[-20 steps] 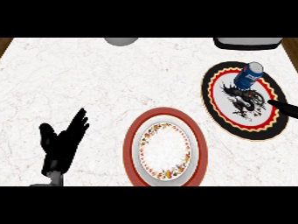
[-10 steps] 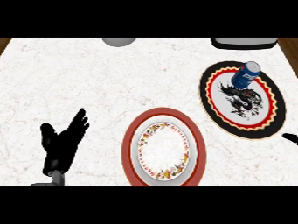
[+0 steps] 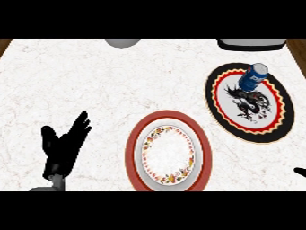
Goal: Pick the can from the plate and place it in the plate
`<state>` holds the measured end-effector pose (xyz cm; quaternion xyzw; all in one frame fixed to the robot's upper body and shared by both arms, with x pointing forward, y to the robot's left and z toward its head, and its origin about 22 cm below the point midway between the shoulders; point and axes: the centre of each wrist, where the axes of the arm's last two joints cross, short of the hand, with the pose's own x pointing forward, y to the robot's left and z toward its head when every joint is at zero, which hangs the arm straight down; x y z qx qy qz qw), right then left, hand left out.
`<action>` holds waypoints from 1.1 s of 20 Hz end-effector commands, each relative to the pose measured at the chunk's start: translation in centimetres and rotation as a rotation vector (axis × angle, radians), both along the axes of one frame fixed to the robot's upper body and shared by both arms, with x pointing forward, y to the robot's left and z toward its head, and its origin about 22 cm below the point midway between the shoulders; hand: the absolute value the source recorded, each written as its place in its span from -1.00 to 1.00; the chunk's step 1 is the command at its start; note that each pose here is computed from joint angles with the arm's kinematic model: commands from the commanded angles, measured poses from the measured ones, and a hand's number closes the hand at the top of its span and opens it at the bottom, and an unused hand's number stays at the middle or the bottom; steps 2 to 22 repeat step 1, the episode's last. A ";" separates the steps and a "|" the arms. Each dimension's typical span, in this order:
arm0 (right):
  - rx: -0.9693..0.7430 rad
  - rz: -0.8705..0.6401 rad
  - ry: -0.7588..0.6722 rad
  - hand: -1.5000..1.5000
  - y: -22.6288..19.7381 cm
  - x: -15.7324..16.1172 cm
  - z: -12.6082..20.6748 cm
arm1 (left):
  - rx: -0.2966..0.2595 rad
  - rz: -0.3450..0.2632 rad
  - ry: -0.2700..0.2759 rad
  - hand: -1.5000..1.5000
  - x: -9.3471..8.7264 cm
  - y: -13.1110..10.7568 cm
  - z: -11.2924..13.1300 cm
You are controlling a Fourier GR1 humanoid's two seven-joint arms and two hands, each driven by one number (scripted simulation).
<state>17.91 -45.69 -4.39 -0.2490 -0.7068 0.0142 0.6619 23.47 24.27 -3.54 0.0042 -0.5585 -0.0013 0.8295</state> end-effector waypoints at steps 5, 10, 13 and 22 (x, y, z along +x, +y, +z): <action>-0.018 0.012 0.013 -1.00 -0.4 -2.8 1.6 | 0.009 -0.005 0.006 0.00 -0.1 0.3 0.4; -0.018 0.012 0.013 -1.00 -0.4 -2.8 1.6 | 0.009 -0.005 0.006 0.00 -0.1 0.3 0.4; -0.018 0.012 0.013 -1.00 -0.4 -2.8 1.6 | 0.009 -0.005 0.006 0.00 -0.1 0.3 0.4; -0.018 0.012 0.013 -1.00 -0.4 -2.8 1.6 | 0.009 -0.005 0.006 0.00 -0.1 0.3 0.4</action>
